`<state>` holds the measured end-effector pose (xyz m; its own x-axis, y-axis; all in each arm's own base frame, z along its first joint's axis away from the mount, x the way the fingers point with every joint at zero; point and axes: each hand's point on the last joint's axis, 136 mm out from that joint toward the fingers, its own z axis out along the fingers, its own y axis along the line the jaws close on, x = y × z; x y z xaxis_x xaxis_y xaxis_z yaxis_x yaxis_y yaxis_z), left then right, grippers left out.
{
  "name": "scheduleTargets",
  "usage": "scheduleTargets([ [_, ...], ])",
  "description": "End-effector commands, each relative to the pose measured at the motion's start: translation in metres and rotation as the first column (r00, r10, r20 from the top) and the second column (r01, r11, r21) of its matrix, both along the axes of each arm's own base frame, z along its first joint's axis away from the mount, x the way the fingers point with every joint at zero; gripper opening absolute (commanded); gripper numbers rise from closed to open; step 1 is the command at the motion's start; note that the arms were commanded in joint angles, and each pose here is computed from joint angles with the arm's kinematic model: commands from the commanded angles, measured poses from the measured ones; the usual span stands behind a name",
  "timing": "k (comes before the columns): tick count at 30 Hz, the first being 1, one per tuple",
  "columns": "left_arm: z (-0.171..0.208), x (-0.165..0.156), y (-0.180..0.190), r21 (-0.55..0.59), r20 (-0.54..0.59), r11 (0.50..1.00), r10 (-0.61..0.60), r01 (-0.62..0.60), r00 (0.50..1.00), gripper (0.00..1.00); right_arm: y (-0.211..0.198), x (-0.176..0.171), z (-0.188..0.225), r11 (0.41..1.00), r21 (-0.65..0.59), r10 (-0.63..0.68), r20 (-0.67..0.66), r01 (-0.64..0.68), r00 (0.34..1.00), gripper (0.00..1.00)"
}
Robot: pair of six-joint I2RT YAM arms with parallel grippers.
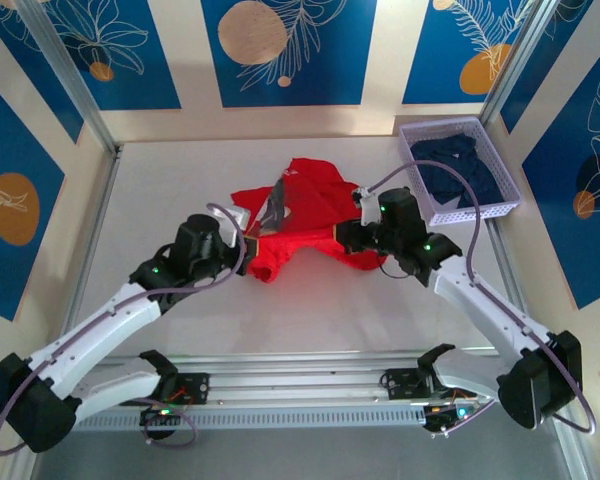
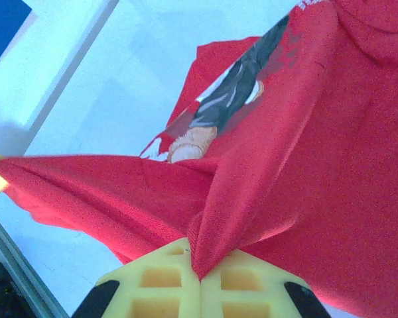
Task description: Fold the inside-out t-shirt
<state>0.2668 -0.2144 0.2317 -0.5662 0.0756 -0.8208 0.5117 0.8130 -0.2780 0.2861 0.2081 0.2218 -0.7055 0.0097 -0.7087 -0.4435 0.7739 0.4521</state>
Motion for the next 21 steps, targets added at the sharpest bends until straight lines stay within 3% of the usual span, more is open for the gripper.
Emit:
scheduleTargets([
  [1, -0.022, -0.001, 0.017, 0.122, -0.045, 0.992, 0.018, -0.013, 0.999, 0.00, -0.021, -0.013, -0.046, 0.992, -0.106, -0.075, -0.093, 0.065, 0.993, 0.07],
  [5, -0.061, -0.016, 0.015, 0.163, -0.145, 0.985, -0.039, 0.063, 0.989, 0.00, -0.014, -0.035, -0.093, 0.974, -0.224, -0.078, -0.170, 0.039, 0.982, 0.39],
  [8, -0.086, -0.035, 0.008, 0.115, -0.234, 0.986, -0.092, 0.122, 0.968, 0.00, -0.011, -0.035, -0.096, 0.948, -0.317, -0.072, -0.127, 0.028, 0.989, 0.52],
  [12, -0.110, -0.050, 0.002, 0.055, -0.299, 0.989, -0.117, 0.140, 0.947, 0.00, 0.016, -0.019, -0.089, 0.957, -0.290, -0.005, -0.106, -0.026, 0.994, 0.60],
  [21, -0.136, -0.065, 0.001, 0.022, -0.364, 0.989, -0.126, 0.144, 0.923, 0.00, 0.070, 0.018, -0.120, 0.923, -0.360, 0.090, -0.149, -0.139, 0.985, 0.62],
])
